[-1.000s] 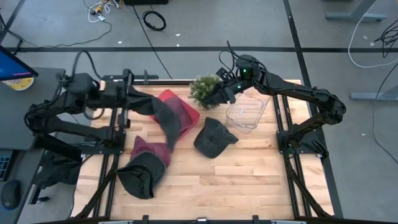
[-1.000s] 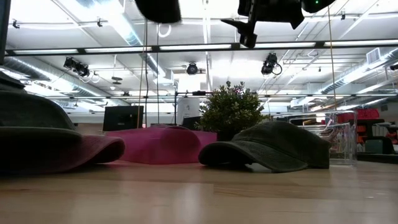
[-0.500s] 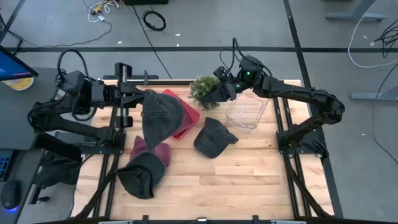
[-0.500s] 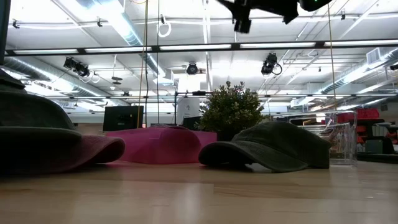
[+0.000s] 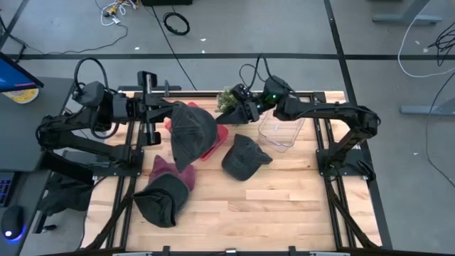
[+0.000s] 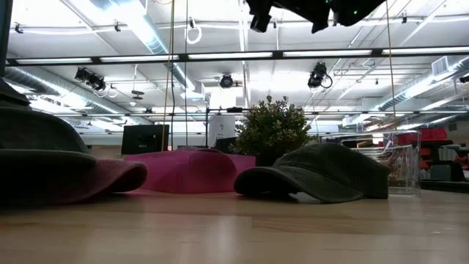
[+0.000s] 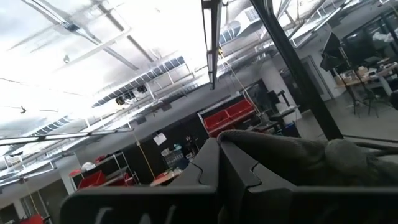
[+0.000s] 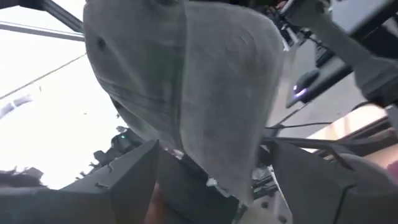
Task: Pick & Place hat
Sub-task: Put the top left black cap into the transparent bin
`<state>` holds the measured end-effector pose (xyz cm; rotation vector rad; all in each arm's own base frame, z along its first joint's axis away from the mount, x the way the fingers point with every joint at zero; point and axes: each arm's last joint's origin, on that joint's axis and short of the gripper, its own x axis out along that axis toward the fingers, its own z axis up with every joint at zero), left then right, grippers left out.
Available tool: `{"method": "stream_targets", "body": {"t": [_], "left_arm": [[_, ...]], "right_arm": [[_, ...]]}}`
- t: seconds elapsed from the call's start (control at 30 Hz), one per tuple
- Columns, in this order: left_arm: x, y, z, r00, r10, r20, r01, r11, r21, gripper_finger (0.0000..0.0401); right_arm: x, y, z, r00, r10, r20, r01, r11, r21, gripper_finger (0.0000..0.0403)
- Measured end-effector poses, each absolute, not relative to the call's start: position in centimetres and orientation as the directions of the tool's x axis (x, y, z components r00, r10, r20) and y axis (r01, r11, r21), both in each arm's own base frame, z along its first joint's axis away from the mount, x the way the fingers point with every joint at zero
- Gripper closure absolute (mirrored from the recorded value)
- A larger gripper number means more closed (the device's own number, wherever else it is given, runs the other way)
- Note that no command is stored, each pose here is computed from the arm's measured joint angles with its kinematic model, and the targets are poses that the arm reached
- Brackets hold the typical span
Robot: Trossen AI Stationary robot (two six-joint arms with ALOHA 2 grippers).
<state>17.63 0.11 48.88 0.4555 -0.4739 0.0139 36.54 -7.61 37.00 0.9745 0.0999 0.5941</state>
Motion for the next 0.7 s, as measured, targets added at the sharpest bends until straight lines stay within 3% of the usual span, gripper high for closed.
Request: {"method": "stream_targets", "body": {"t": [0.23, 0.4, 0.53, 0.7], "left_arm": [[17.7, 0.2, 48.9, 0.893, -0.076, 0.443, -0.129, 0.901, 0.414, 0.0399], [17.7, 0.2, 48.8, 0.897, -0.062, 0.439, -0.138, 0.902, 0.409, 0.0399], [17.7, 0.2, 48.8, 0.897, -0.060, 0.439, -0.139, 0.903, 0.407, 0.0399], [17.8, 0.2, 48.6, 0.906, -0.060, 0.420, -0.127, 0.906, 0.403, 0.0399]], "right_arm": [[38.0, -6.5, 35.7, 0.808, 0.553, 0.204, -0.457, 0.370, 0.809, 0.0099], [38.0, -6.0, 36.1, 0.796, 0.554, 0.246, -0.502, 0.375, 0.779, 0.0133], [37.9, -5.9, 36.5, 0.790, 0.547, 0.276, -0.528, 0.379, 0.760, 0.0195], [37.9, -6.1, 36.5, 0.795, 0.539, 0.277, -0.526, 0.385, 0.759, 0.0315]]}}
